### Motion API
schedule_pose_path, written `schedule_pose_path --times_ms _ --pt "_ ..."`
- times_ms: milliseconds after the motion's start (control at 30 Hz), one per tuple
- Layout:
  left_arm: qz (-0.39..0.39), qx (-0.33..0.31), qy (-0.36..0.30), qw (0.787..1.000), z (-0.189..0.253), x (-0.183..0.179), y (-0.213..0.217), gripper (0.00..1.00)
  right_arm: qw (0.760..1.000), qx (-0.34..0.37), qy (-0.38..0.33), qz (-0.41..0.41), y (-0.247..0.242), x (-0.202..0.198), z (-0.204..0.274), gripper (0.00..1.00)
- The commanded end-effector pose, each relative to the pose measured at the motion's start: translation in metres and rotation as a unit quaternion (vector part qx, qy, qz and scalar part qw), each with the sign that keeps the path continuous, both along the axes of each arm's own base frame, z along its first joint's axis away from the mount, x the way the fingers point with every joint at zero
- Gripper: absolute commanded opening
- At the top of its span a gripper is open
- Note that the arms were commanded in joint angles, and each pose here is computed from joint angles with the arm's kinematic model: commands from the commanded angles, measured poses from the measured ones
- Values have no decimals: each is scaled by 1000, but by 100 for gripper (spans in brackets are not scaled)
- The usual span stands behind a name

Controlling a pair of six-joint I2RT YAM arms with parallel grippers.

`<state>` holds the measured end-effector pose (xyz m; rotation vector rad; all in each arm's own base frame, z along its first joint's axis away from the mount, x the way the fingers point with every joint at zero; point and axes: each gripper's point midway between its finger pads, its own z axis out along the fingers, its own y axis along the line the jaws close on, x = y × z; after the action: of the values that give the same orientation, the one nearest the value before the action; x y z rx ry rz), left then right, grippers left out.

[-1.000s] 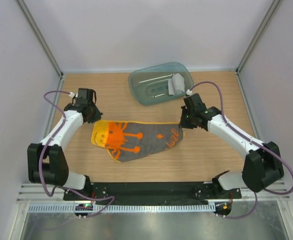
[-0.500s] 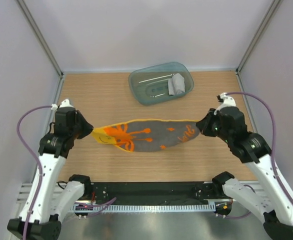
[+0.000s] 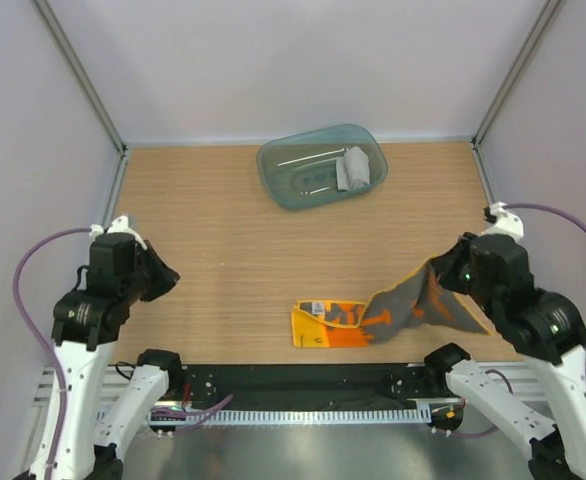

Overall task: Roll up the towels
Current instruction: Flatten the towel

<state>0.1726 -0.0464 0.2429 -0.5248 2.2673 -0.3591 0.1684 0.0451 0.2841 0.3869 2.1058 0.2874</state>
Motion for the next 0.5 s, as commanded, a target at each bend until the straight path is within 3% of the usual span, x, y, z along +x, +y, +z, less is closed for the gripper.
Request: schedule_pose_path --times_ms 0,233,467 --pt "-42 -24 66 997 -36 16 -21 0 998 -26 57 -9 17 40 -29 1" --pt "-52 -59 90 993 -89 53 -40 1 996 -44 83 0 27 57 -56 1" --pt "-103 -37 123 986 -124 76 -91 28 994 -54 97 0 22 50 -76 1"
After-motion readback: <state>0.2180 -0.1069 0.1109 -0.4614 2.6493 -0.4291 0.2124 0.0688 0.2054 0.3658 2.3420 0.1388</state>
